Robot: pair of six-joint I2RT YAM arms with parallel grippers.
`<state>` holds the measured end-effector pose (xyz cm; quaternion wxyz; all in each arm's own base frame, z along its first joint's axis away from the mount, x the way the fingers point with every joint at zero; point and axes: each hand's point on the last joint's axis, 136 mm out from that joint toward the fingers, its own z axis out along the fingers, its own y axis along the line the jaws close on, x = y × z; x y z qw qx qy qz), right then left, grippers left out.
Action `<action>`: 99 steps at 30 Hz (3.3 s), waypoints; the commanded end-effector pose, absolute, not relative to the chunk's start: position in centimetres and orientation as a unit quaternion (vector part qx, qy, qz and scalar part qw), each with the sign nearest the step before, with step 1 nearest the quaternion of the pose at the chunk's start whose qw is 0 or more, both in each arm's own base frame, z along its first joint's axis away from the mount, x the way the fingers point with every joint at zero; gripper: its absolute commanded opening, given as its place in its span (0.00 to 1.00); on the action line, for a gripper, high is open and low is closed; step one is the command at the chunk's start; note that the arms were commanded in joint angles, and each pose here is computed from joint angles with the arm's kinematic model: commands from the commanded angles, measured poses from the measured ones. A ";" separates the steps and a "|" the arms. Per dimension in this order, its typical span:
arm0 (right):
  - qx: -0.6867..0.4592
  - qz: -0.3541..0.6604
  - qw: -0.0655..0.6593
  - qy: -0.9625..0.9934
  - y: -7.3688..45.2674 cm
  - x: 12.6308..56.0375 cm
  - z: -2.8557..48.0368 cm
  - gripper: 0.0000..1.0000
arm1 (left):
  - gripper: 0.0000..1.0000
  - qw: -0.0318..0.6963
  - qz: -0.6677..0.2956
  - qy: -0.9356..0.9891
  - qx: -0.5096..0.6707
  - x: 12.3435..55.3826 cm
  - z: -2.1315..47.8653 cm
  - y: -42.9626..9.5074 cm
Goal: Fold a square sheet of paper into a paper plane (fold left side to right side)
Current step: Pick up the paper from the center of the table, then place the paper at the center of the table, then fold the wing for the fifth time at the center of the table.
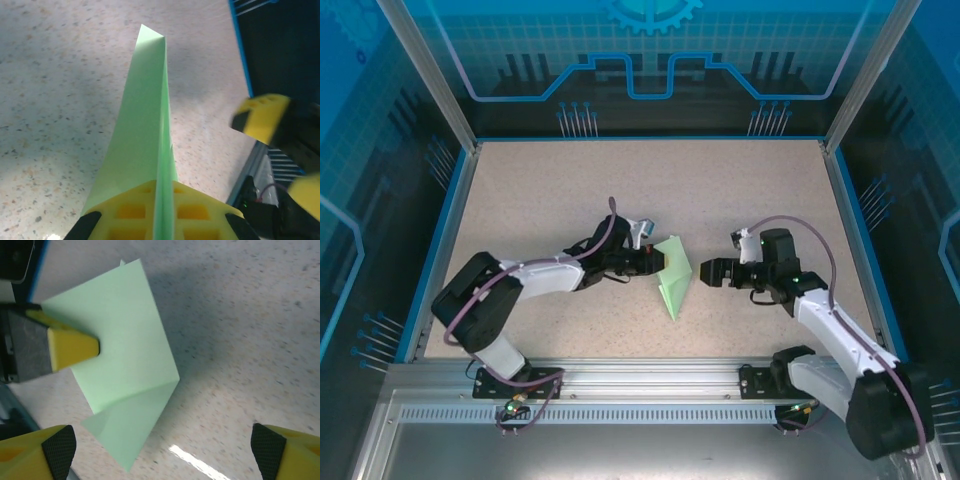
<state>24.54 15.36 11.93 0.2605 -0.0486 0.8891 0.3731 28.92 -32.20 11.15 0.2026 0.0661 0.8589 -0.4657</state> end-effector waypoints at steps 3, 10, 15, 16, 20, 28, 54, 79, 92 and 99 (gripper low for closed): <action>-0.133 0.515 0.249 0.809 18.9 25.3 16.2 0.82 | 0.00 0.211 -0.520 0.814 0.153 26.6 13.2 -32.7; -0.155 0.548 0.225 0.790 19.8 27.0 15.4 0.71 | 0.00 0.210 -0.551 0.787 0.185 25.4 14.7 -33.2; -0.171 0.574 0.208 0.773 20.4 26.9 15.8 0.64 | 0.00 0.205 -0.553 0.786 0.187 25.3 14.6 -33.3; -0.171 0.572 0.205 0.775 20.3 26.8 15.6 0.62 | 0.00 0.204 -0.554 0.785 0.187 25.3 14.6 -33.3; -0.169 0.568 0.198 0.781 20.3 26.7 15.1 0.52 | 0.00 0.199 -0.554 0.787 0.187 25.3 14.3 -33.4; -0.159 0.544 0.192 0.802 19.9 26.9 13.9 0.21 | 0.00 0.193 -0.550 0.792 0.182 25.5 13.6 -33.4; 0.015 0.440 0.094 0.893 17.8 27.7 7.7 0.00 | 0.71 0.250 -0.202 0.912 0.255 18.1 11.1 -32.7; 0.024 0.424 0.070 0.903 19.2 28.0 6.4 0.00 | 0.51 0.209 0.000 0.955 0.210 20.1 4.4 -36.3; 0.021 0.420 0.061 0.905 19.6 28.0 5.8 0.00 | 0.35 0.197 0.024 0.955 0.218 20.2 3.0 -36.2; 0.016 0.419 0.059 0.906 19.7 27.9 5.8 0.00 | 0.24 0.192 0.014 0.956 0.224 19.9 2.9 -36.6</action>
